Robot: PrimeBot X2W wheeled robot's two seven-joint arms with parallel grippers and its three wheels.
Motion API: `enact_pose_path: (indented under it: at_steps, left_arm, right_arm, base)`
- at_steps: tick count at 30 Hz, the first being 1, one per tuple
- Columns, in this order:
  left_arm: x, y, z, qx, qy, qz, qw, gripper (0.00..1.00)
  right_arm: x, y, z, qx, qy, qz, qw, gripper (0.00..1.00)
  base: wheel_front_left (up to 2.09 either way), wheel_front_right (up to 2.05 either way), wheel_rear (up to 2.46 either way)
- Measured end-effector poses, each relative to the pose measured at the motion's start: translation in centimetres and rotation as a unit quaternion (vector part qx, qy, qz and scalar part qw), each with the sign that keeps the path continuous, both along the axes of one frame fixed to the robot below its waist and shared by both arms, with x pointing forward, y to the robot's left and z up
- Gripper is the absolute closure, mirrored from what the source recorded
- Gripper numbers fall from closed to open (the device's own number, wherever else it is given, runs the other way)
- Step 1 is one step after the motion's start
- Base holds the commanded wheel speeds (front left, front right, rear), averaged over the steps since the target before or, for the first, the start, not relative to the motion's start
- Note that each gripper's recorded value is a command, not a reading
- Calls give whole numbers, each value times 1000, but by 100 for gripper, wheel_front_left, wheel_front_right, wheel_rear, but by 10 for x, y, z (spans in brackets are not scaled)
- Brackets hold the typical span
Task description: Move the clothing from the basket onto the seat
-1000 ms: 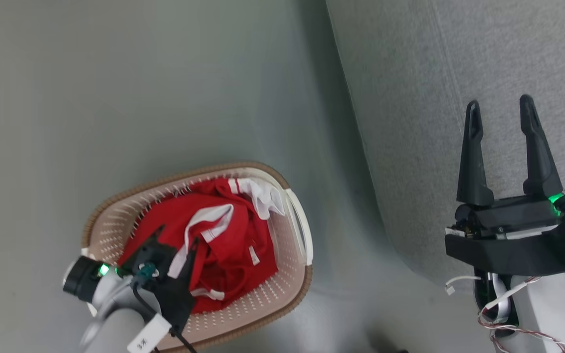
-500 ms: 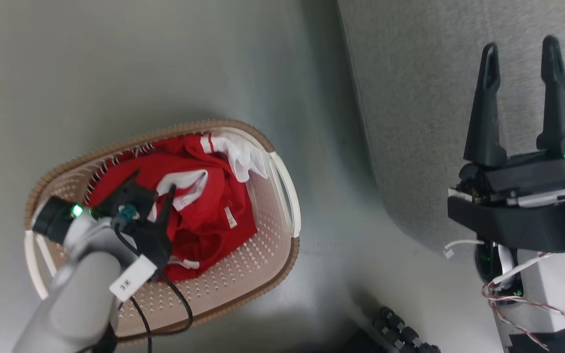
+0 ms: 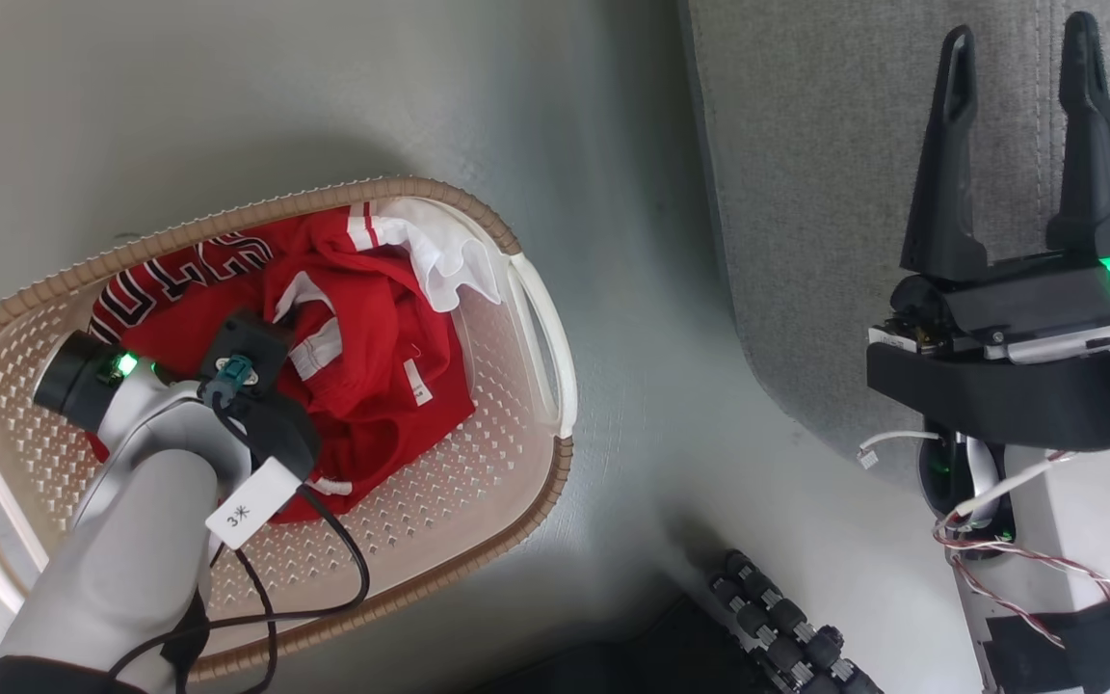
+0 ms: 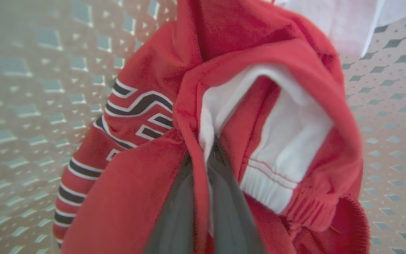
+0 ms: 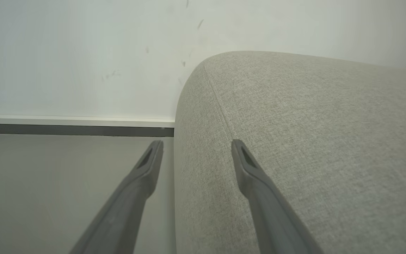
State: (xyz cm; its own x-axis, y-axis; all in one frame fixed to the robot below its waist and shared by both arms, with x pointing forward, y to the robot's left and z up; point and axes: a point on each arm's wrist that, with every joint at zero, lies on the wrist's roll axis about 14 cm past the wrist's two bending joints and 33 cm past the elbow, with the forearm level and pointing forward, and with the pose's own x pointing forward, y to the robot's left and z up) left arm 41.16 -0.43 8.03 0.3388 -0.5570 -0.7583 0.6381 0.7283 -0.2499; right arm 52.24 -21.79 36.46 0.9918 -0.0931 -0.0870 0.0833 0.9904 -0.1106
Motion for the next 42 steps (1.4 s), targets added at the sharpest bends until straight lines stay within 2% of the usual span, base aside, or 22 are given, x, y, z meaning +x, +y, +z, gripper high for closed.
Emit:
enact_pose_path:
  at_steps: [11, 24, 31, 37, 42]
  left_arm:
    - [23, -9, 29, -41, -52, 31, 997, 100]
    - [68, -14, 115, -100, -138, 82, 982, 100]
    - [99, -20, 189, -149, -211, 106, 960, 100]
    - [124, -26, 269, -201, -286, 120, 929, 100]
    - [142, -25, 337, -223, -357, 108, 901, 100]
  right_arm:
    - [3, 0, 2, 4, 4, -2, 1000, 0]
    - [-4, 23, 11, 31, 17, 29, 999, 0]
    - [-5, 36, 24, 44, 13, 47, 998, 0]
    - [-7, 47, 36, 48, 11, 74, 996, 0]
    - [-9, 62, 50, 44, 4, 108, 993, 0]
  base:
    - [0, 0, 0]
    - [0, 0, 0]
    - [0, 0, 0]
    - [0, 0, 0]
    - [0, 0, 0]
